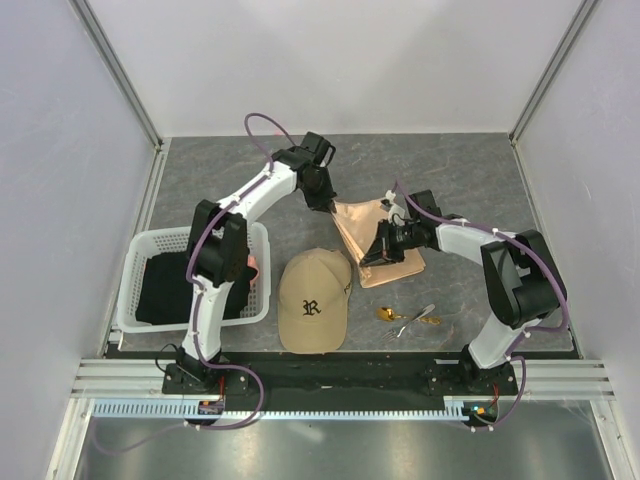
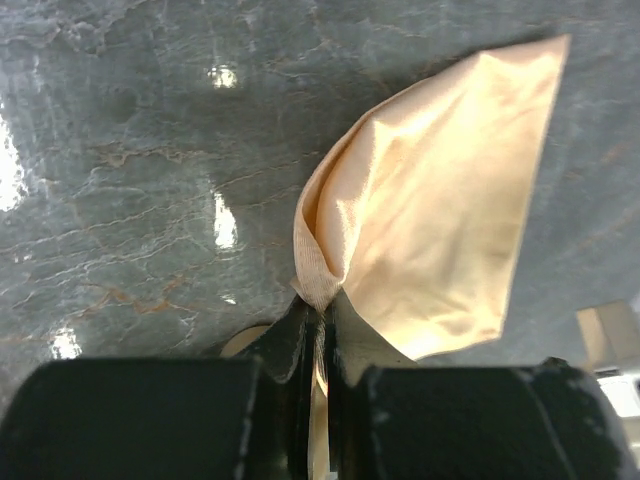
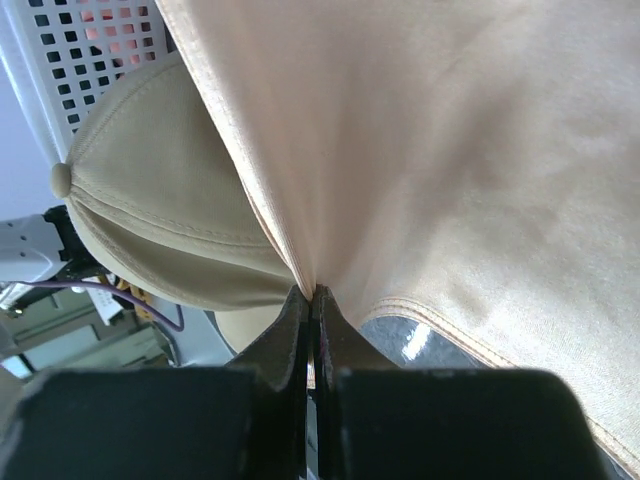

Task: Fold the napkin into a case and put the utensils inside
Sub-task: Fold the lower triangle-folded napkin at the center of the board.

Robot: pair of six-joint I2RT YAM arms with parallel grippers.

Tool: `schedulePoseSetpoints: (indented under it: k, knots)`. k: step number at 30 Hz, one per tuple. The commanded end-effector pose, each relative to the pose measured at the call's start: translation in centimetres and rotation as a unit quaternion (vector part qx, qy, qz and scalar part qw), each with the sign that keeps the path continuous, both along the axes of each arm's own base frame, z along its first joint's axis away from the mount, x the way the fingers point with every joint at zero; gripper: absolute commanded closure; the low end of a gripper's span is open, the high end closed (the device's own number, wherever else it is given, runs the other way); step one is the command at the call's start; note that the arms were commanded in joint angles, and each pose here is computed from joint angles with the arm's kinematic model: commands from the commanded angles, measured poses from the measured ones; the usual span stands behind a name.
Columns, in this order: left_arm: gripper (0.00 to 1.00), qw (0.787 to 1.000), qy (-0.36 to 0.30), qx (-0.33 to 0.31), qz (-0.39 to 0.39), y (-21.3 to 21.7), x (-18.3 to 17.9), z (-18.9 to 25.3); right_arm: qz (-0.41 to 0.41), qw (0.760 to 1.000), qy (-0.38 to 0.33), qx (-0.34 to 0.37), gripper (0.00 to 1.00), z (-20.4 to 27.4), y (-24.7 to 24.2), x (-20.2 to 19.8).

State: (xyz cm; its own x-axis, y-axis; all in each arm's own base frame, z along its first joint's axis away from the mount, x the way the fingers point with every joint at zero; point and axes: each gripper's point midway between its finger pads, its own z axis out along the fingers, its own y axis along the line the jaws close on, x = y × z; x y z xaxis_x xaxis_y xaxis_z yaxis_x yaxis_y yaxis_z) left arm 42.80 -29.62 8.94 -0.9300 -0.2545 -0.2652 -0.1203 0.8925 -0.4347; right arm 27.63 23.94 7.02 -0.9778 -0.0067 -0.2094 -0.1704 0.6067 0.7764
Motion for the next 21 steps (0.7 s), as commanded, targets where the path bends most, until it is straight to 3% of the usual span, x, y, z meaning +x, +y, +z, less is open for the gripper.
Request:
schedulePoseSetpoints:
  k: [1, 9, 21]
  knots:
    - [0.98, 0.992, -0.089, 0.081, 0.050, 0.6, 4.4, 1.0, -0.015, 0.995, 0.095, 0.010, 1.00, -1.2, -1.4, -2.7]
    - [0.98, 0.986, -0.095, 0.116, 0.074, -1.0, 4.9, -0.3, -0.034, 0.991, 0.123, -0.040, 1.00, -3.4, -4.3, -2.9]
    - [0.98, 0.988, -0.097, 0.096, 0.066, -3.6, 5.3, -0.9, -0.040, 0.988, 0.118, -0.097, 1.00, -4.8, -6.6, -2.5]
